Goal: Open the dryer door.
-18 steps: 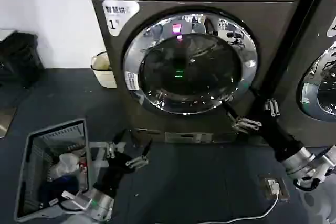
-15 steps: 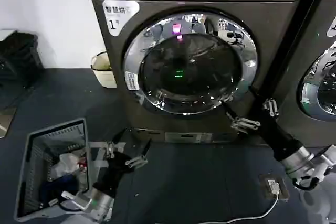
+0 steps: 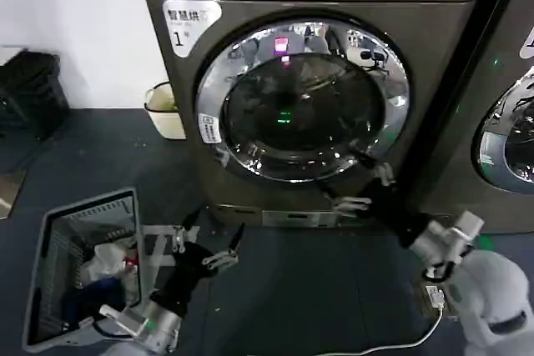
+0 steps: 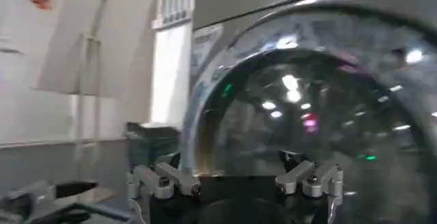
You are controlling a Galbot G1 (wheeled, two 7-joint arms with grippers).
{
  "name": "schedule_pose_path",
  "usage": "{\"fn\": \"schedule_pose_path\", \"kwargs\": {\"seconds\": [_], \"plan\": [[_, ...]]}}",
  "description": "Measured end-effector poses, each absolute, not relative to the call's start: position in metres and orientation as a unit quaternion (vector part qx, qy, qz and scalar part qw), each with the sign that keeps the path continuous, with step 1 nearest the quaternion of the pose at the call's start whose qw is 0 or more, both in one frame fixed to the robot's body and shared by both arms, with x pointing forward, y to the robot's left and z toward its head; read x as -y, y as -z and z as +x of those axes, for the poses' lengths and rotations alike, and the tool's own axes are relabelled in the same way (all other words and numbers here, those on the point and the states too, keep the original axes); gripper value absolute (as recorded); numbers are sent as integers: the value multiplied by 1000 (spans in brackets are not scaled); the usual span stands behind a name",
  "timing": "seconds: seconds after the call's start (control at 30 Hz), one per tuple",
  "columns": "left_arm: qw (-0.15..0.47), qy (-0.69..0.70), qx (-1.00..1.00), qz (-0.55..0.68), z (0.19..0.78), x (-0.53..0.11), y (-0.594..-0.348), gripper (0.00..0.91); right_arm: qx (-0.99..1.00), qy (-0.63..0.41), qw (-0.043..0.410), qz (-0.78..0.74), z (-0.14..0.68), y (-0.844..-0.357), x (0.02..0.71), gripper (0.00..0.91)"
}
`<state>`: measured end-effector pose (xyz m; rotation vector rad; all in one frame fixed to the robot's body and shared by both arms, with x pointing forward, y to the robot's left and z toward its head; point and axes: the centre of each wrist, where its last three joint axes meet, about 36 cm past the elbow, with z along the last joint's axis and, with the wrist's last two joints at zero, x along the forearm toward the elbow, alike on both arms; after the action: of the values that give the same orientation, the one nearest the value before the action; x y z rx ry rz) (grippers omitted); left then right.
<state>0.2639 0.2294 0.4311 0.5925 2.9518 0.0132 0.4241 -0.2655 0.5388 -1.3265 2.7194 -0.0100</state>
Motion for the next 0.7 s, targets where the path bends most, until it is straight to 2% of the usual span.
{"fn": "schedule_pose_path", "kwargs": {"seconds": [0.37, 0.7], "plan": [[63, -3, -979, 195, 263, -230, -428, 907, -875, 0, 55, -481, 465, -539, 226, 907], [61, -5, -978, 198, 261, -230, -428, 907, -872, 12, 33, -488, 486, -528, 199, 907]]}}
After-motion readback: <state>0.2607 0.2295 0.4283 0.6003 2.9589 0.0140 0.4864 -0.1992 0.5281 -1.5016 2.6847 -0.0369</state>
